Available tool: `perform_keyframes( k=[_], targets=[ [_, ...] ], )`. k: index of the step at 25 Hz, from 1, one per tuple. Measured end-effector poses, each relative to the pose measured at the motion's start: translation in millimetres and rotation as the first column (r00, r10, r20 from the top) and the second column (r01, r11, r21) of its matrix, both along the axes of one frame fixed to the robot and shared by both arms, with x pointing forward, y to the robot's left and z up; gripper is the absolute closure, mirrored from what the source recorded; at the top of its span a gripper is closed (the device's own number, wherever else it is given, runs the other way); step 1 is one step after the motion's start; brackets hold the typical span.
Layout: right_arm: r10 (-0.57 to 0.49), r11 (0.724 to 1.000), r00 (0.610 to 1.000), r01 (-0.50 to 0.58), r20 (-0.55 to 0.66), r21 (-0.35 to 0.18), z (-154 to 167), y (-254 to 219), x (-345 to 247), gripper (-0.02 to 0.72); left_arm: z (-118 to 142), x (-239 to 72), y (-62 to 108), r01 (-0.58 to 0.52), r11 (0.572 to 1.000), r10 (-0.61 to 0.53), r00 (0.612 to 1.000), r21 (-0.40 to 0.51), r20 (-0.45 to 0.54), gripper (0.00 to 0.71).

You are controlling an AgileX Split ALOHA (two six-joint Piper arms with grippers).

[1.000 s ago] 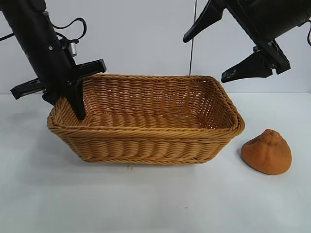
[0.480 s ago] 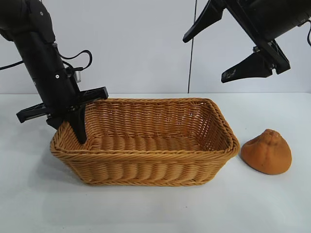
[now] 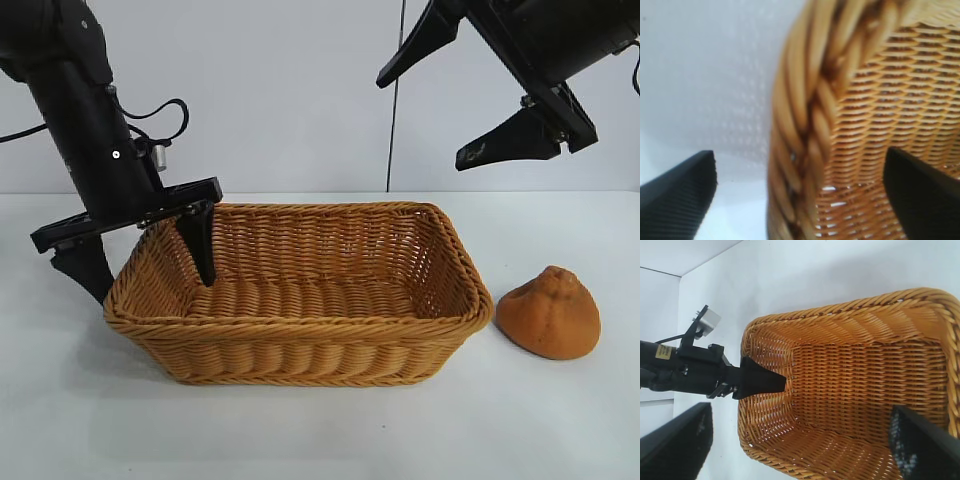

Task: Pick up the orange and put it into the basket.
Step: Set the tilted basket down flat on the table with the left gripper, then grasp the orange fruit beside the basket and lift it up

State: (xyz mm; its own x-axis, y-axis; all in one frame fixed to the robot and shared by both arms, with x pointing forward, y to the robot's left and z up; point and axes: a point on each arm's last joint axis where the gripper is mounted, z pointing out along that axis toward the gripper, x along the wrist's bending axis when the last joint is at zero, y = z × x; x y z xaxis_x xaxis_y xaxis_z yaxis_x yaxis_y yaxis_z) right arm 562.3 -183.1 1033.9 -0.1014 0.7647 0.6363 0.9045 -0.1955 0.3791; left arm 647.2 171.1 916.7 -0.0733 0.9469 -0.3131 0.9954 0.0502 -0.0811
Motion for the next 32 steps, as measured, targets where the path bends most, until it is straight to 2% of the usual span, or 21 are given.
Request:
perform_keyframes(
  k=[4, 8, 13, 16, 20, 27, 32],
  targets=[
    [0.0, 1.0, 1.0, 0.0, 0.0, 0.0, 0, 0, 0, 0.052, 33, -3, 3.5, 0.026, 1.0, -0.027, 0.997, 0.014, 0.078, 0.044],
    [0.0, 1.0, 1.0, 0.0, 0.0, 0.0, 0, 0, 0, 0.052, 67, -7, 16.5, 0.081, 0.989, -0.099, 0.983, 0.12, 0.155, 0.044],
    [-0.001, 1.0, 1.0, 0.001, 0.001, 0.0, 0, 0, 0, 0.052, 94, 0, 54.6, 0.033, 0.975, -0.084, 0.97, 0.218, 0.228, 0.044],
    [-0.001, 1.0, 1.0, 0.001, 0.001, 0.0, 0, 0, 0, 0.052, 98, 3, 83.5, -0.026, 0.973, -0.026, 0.975, 0.23, 0.221, 0.044],
    [-0.001, 1.0, 1.0, 0.001, 0.001, 0.0, 0, 0, 0, 0.052, 97, 2, 108.2, -0.064, 0.968, 0.017, 0.982, 0.243, 0.189, 0.044],
    [-0.001, 1.0, 1.0, 0.001, 0.0, 0.0, 0, 0, 0, 0.052, 103, -3, 110.6, -0.026, 0.969, -0.023, 0.981, 0.246, 0.195, 0.044],
    [-0.001, 1.0, 1.0, 0.001, 0.0, 0.001, 0, 0, 0, 0.052, 122, -28, 108.1, -0.019, 0.969, -0.035, 0.976, 0.246, 0.216, 0.044]
  ],
)
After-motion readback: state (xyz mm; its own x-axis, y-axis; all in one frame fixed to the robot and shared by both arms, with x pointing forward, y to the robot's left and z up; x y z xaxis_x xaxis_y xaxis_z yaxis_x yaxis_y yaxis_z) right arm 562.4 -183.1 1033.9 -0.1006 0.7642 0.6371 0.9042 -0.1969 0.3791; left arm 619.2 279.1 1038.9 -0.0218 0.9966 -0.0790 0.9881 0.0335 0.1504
